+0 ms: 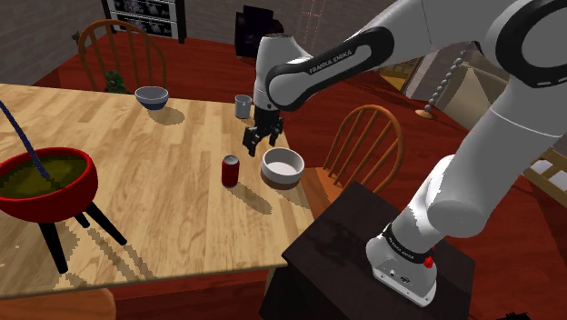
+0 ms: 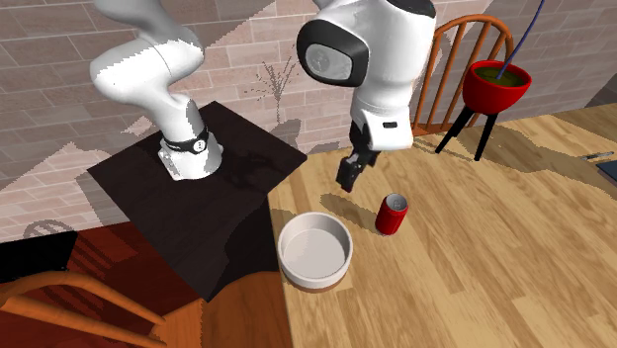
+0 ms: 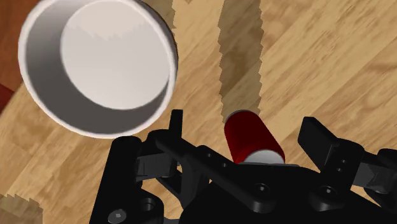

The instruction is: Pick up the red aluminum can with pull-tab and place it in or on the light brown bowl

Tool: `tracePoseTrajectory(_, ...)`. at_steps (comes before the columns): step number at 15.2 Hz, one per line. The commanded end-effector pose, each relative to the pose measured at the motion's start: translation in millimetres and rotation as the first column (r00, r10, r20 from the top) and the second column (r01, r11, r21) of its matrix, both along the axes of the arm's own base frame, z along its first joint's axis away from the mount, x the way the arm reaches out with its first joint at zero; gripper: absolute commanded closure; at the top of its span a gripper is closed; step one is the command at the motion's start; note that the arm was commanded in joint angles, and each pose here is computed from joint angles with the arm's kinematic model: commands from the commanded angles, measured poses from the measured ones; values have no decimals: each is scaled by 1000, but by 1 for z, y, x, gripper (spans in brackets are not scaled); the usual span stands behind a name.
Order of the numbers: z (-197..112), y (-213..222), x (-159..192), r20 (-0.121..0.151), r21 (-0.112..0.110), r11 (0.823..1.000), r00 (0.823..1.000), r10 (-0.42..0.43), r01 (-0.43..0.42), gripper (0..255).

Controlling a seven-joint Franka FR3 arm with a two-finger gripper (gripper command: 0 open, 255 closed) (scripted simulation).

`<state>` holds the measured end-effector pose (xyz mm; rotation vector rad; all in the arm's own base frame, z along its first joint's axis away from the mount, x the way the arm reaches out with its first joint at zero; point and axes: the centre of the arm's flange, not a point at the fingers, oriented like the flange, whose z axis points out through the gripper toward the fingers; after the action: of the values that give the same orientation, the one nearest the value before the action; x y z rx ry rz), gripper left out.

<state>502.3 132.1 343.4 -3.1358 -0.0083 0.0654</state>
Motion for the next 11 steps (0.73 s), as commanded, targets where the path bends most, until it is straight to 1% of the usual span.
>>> tracePoseTrajectory(1, -13, 10, 13, 10, -1, 1000, 1000, 9, -9, 0)
tracePoseTrajectory(8, -67, 52, 72, 40, -8, 999, 998, 39, -39, 0)
tracePoseTrajectory(11, -81, 55, 76, 42, -9, 999, 998, 41, -41, 0)
